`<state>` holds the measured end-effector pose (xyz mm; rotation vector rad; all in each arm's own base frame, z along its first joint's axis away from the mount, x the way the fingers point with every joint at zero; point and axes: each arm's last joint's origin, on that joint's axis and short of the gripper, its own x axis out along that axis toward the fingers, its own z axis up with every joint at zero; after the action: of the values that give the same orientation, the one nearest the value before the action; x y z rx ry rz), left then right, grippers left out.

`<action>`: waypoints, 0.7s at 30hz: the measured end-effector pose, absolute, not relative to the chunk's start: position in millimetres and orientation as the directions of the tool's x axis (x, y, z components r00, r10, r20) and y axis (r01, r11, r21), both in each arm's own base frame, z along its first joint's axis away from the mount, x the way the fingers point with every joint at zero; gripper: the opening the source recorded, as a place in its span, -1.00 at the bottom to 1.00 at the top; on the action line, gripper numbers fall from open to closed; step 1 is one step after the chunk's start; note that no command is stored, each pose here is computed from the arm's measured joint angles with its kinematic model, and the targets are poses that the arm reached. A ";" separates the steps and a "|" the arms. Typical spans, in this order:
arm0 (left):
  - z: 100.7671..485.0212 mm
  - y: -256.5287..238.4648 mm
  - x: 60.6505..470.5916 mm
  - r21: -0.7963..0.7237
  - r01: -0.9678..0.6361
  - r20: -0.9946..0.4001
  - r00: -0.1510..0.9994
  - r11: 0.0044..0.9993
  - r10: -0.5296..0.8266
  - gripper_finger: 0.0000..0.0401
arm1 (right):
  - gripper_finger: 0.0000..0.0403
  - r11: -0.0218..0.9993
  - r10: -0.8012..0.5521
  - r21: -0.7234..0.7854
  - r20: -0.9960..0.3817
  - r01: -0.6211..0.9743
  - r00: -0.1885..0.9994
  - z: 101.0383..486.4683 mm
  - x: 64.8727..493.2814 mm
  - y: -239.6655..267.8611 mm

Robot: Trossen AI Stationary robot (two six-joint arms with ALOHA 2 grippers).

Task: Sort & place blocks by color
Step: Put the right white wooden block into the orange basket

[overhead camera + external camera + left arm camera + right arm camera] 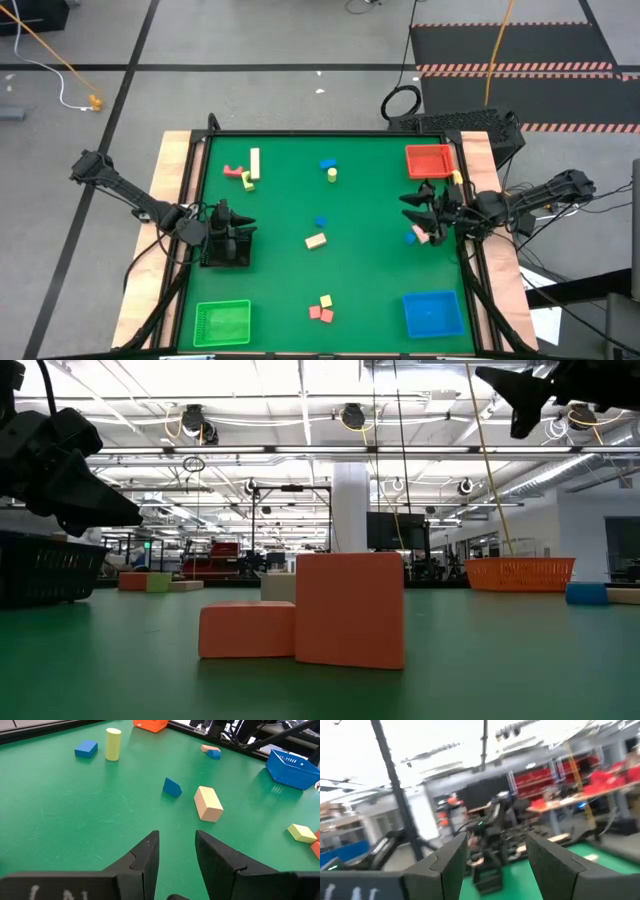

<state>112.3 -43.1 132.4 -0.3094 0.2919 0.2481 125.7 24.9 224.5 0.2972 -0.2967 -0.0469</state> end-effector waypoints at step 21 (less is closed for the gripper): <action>132.4 -43.2 112.3 -0.261 -0.282 -0.318 0.928 0.923 0.194 -0.37 | -0.03 0.784 -0.360 0.220 -0.601 0.581 0.713 246.9 139.6 9.8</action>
<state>112.3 -43.2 132.4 -0.3091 0.2924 0.2480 139.6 9.8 246.9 0.4150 0.5684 -0.5379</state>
